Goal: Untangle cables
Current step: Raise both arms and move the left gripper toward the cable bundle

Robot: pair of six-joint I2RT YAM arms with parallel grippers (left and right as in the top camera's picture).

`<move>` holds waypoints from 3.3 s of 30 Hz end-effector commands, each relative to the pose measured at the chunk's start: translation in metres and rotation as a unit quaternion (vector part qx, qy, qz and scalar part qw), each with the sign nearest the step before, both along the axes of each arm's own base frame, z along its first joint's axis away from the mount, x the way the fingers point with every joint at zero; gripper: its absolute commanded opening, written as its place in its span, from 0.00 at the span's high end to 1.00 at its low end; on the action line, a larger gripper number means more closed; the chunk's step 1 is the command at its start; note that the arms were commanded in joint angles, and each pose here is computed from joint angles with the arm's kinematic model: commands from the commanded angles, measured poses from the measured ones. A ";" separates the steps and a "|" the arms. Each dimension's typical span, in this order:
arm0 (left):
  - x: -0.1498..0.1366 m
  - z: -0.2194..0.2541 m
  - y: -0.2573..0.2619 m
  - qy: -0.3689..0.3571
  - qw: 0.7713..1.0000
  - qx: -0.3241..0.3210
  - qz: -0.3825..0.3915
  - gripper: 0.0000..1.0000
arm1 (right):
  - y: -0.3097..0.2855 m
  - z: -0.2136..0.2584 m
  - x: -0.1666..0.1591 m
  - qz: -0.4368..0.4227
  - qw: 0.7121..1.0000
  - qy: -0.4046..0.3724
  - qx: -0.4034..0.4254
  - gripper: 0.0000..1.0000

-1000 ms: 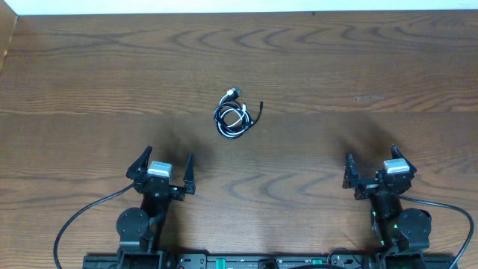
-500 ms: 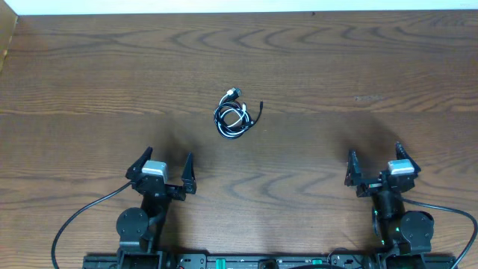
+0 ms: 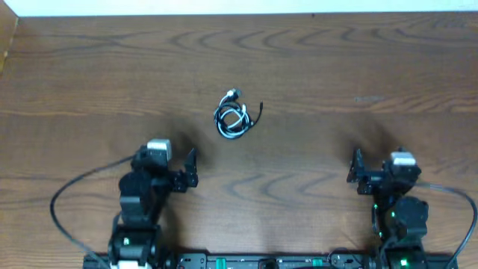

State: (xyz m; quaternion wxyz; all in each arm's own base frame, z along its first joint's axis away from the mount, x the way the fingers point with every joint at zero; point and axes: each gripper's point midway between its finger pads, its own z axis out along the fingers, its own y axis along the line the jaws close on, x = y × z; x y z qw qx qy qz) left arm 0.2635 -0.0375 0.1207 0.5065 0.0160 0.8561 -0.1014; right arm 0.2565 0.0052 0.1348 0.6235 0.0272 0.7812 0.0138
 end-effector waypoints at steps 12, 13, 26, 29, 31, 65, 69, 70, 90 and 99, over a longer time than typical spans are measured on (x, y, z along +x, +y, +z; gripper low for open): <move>0.015 -0.013 -0.004 0.214 0.977 -0.001 -0.004 0.02 | 0.025 -0.004 0.060 0.049 0.983 0.178 0.021 0.01; 0.013 -0.013 -0.004 0.225 0.974 0.000 -0.004 0.02 | 0.027 -0.010 0.065 0.052 0.977 0.207 0.023 0.01; 0.000 0.021 -0.006 0.237 0.972 -0.012 -0.006 0.02 | 0.042 -0.010 0.084 0.088 0.943 0.320 0.032 0.01; 0.016 0.037 -0.007 0.191 0.982 -0.016 -0.005 0.03 | 0.044 -0.007 0.087 0.091 0.945 0.314 0.033 0.01; 0.034 0.049 -0.006 0.156 0.987 -0.036 0.016 0.02 | 0.046 -0.004 0.090 0.096 0.947 0.304 0.035 0.01; 0.143 -0.064 -0.030 0.299 0.947 0.008 0.113 0.02 | 0.049 0.006 0.101 0.082 0.954 0.279 0.077 0.01; 0.144 -0.078 -0.047 0.301 0.950 0.045 0.067 0.02 | 0.049 0.006 0.100 0.082 0.953 0.281 0.077 0.01; 0.143 -0.082 -0.051 0.303 0.950 0.059 0.050 0.02 | 0.049 0.006 0.100 0.082 0.953 0.281 0.077 0.01; 0.096 -0.114 -0.151 0.328 0.918 0.122 -0.187 0.81 | 0.049 0.005 0.100 0.082 0.953 0.281 0.077 0.01; 0.096 -0.049 -0.196 0.293 0.937 -0.033 -0.187 0.92 | 0.058 -0.003 0.099 0.103 0.946 0.295 0.089 0.16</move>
